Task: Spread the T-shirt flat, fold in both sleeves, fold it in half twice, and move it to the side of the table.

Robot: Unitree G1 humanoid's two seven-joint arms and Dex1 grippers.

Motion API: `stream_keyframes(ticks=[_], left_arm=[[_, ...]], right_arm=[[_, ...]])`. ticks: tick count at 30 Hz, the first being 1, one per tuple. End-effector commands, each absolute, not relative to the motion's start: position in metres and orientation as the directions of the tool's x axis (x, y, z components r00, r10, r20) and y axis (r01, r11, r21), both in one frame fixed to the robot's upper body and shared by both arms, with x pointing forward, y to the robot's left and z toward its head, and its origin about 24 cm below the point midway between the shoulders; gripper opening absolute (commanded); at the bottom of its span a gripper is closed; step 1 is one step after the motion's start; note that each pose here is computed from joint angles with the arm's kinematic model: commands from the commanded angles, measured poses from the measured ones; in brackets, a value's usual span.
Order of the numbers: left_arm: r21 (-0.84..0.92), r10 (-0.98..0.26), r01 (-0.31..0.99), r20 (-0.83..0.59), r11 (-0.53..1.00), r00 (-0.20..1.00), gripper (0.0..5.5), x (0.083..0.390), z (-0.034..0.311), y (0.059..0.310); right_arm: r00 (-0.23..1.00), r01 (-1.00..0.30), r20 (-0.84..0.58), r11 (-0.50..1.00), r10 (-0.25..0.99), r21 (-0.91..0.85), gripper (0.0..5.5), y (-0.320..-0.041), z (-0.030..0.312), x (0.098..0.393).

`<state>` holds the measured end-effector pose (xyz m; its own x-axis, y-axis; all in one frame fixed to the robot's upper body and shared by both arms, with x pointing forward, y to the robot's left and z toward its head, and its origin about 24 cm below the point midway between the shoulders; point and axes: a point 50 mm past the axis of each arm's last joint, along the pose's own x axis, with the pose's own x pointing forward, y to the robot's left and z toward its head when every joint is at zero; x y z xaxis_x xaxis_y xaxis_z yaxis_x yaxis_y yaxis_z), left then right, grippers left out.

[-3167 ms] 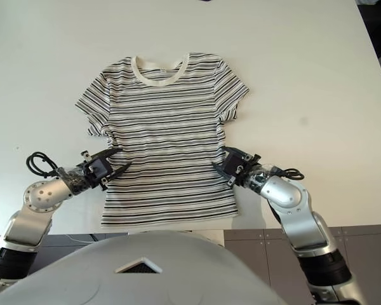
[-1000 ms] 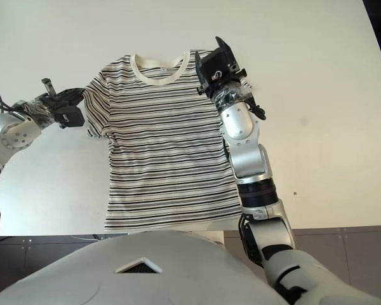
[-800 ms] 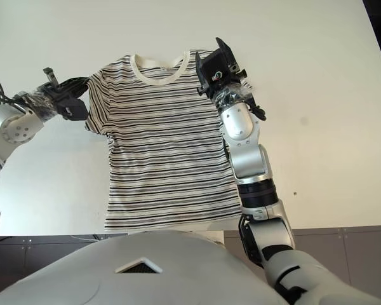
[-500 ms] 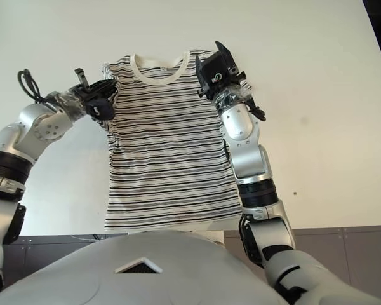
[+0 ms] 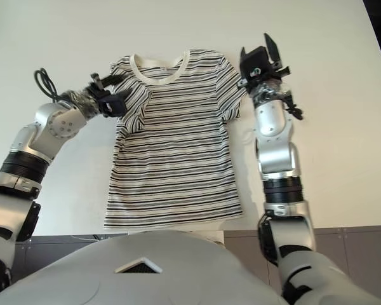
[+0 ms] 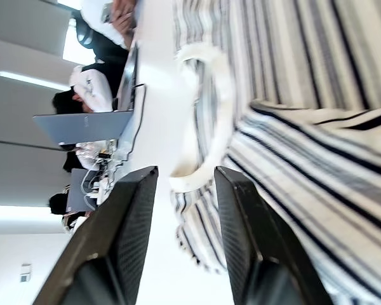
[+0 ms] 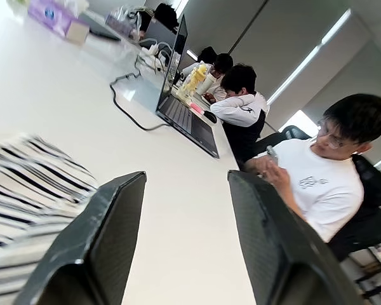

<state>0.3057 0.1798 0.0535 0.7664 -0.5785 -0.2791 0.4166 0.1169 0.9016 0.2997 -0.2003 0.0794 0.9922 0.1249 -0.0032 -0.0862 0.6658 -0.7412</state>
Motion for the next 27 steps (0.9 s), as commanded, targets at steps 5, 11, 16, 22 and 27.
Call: stream_keyframes(ticks=[5, 11, 16, 22, 27], left_arm=[[0.861, -0.427, 0.141, 0.095, 0.489, 0.899, 1.86, 0.328, 0.097, 0.168], [0.873, -0.432, 0.161, 0.062, 0.46, 0.9, 1.86, 0.318, 0.082, 0.163], [0.877, -0.433, 0.173, 0.044, 0.448, 0.9, 1.86, 0.315, 0.077, 0.162], [0.877, -0.434, 0.176, 0.04, 0.447, 0.9, 1.86, 0.315, 0.073, 0.156], [0.882, -0.438, 0.186, 0.025, 0.432, 0.899, 1.86, 0.314, 0.07, 0.155]], right_arm=[[0.889, -0.387, -0.411, -0.15, 0.203, -0.91, 2.37, -0.269, 0.031, 0.315], [0.801, -0.434, -0.505, -0.269, 0.323, -0.86, 2.37, -0.263, 0.02, 0.313], [0.748, -0.423, -0.525, -0.317, 0.406, -0.849, 2.37, -0.252, 0.025, 0.317], [0.729, -0.404, -0.528, -0.349, 0.436, -0.845, 2.37, -0.244, 0.028, 0.322], [0.74, -0.4, -0.519, -0.34, 0.428, -0.851, 2.37, -0.24, 0.022, 0.322]])
